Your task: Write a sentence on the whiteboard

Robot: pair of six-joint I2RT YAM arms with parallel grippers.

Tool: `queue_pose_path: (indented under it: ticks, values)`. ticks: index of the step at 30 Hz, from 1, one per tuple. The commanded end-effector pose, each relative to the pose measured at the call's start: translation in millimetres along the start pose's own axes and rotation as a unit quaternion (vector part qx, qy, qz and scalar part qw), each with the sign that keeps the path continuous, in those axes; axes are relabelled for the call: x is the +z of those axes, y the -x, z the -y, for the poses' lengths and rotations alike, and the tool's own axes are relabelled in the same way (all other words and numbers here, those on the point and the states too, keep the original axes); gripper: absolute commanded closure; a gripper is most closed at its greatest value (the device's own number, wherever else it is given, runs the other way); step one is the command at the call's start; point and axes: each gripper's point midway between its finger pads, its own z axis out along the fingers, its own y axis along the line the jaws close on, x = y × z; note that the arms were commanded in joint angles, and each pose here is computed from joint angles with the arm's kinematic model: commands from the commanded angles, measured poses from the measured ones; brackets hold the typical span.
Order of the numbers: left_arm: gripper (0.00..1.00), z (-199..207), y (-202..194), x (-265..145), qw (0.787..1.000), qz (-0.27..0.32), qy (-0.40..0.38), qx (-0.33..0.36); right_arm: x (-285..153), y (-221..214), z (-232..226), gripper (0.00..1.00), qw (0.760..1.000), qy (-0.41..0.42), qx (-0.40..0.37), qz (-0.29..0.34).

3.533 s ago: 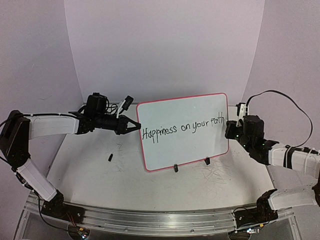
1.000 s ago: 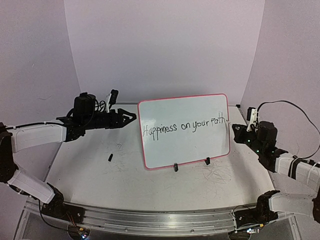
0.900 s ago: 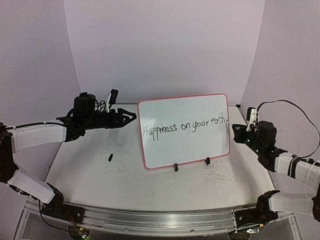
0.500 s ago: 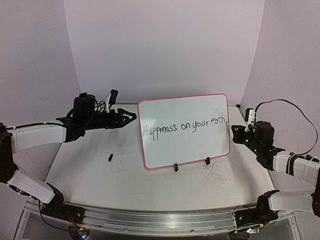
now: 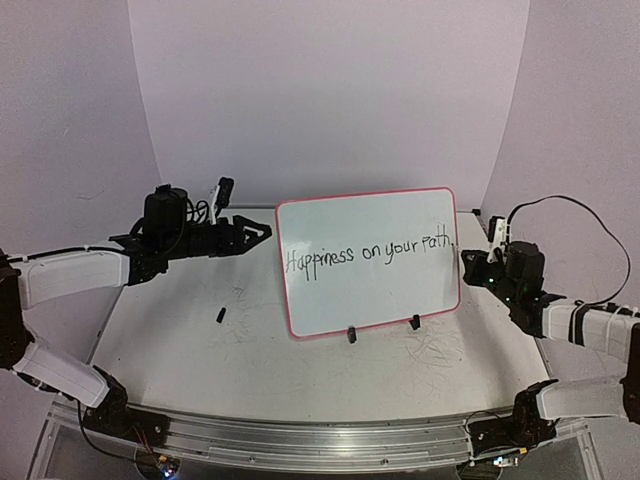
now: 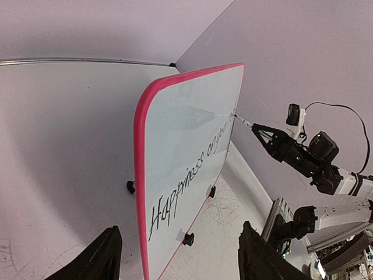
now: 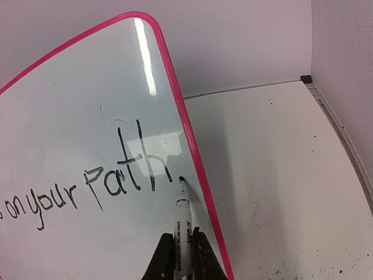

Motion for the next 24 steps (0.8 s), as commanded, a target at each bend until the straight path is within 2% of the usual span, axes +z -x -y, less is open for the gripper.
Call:
queue_pose_path:
  ticks: [1, 9, 12, 15, 20, 24]
  values:
    - [0.31, 17.8, 12.6, -13.3, 0.999, 0.023, -0.016, 0.020, 4.7, 29.9, -4.9, 1.00, 0.999, 0.003, 0.005, 0.041]
    - [0.30, 6.9, 12.3, -24.2, 0.999, 0.024, 0.033, 0.022, 1.2, 34.7, -9.6, 1.00, 0.999, 0.014, 0.009, 0.044]
    - [0.29, 1.3, 8.9, -29.6, 0.998, 0.021, 0.054, 0.018, -22.0, 51.7, -11.5, 1.00, 0.998, 0.009, 0.012, 0.055]
    - [0.27, -18.0, 1.6, -38.2, 0.994, 0.015, 0.112, 0.007, -54.9, 65.5, -9.6, 1.00, 0.997, -0.002, 0.023, 0.068]
    - [0.23, -70.4, -27.0, -55.5, 0.968, -0.023, 0.248, -0.037, -85.7, 70.0, -7.5, 1.00, 0.997, -0.008, 0.017, 0.076]
    - [0.24, -106.8, -63.5, -59.3, 0.940, -0.087, 0.320, -0.075, -85.2, 77.4, -16.6, 1.00, 0.997, 0.008, -0.012, 0.072]
